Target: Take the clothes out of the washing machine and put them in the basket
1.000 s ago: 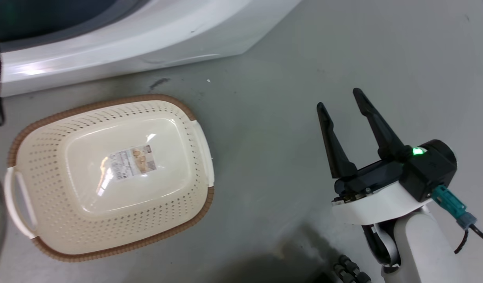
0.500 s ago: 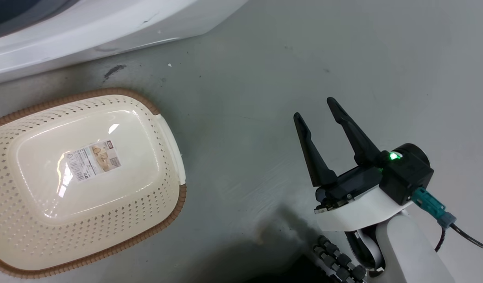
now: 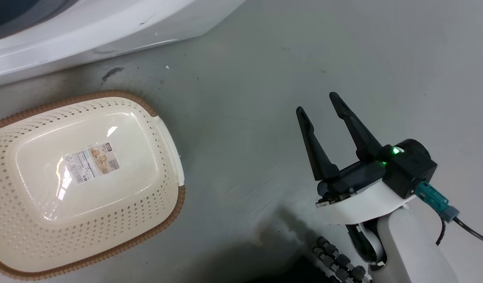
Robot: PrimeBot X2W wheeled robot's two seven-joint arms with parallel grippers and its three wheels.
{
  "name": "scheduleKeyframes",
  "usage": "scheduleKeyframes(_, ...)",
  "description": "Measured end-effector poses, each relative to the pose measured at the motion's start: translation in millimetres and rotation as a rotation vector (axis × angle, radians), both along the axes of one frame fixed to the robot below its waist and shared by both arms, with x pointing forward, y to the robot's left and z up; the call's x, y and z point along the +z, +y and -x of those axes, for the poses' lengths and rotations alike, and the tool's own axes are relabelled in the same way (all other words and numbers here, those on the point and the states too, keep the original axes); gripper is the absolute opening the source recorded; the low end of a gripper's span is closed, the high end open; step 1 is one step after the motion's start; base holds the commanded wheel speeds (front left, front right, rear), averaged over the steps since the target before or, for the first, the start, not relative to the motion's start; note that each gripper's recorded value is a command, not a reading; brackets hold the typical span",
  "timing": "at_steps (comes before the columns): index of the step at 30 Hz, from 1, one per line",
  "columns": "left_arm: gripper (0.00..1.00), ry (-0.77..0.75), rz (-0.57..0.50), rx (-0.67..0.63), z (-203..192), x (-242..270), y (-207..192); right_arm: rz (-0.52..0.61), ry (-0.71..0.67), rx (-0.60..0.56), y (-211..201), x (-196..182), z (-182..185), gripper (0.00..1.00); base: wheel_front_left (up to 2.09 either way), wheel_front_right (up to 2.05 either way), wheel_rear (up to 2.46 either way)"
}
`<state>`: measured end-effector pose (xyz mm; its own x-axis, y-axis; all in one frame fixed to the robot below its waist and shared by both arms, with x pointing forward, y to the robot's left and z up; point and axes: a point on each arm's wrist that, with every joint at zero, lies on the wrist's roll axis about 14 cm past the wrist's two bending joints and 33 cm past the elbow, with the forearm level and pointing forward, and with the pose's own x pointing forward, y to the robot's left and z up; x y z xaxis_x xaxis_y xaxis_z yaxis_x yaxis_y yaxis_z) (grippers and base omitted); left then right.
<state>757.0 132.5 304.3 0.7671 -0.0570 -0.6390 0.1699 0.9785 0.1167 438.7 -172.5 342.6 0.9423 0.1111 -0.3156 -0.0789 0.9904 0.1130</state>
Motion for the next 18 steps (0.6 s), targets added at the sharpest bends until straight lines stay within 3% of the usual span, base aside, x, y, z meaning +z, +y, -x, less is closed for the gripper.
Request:
scheduleKeyframes(8,0.0,-0.296,0.019,-0.033,-10,55,-5,0.009,-0.064,0.001,-2,17,-12,1.0,0.0,0.0,0.0)
scheduleKeyframes(18,0.0,-0.568,0.048,-0.077,21,110,-7,0.013,-0.166,-0.017,-7,60,-16,1.0,0.0,0.0,0.0)
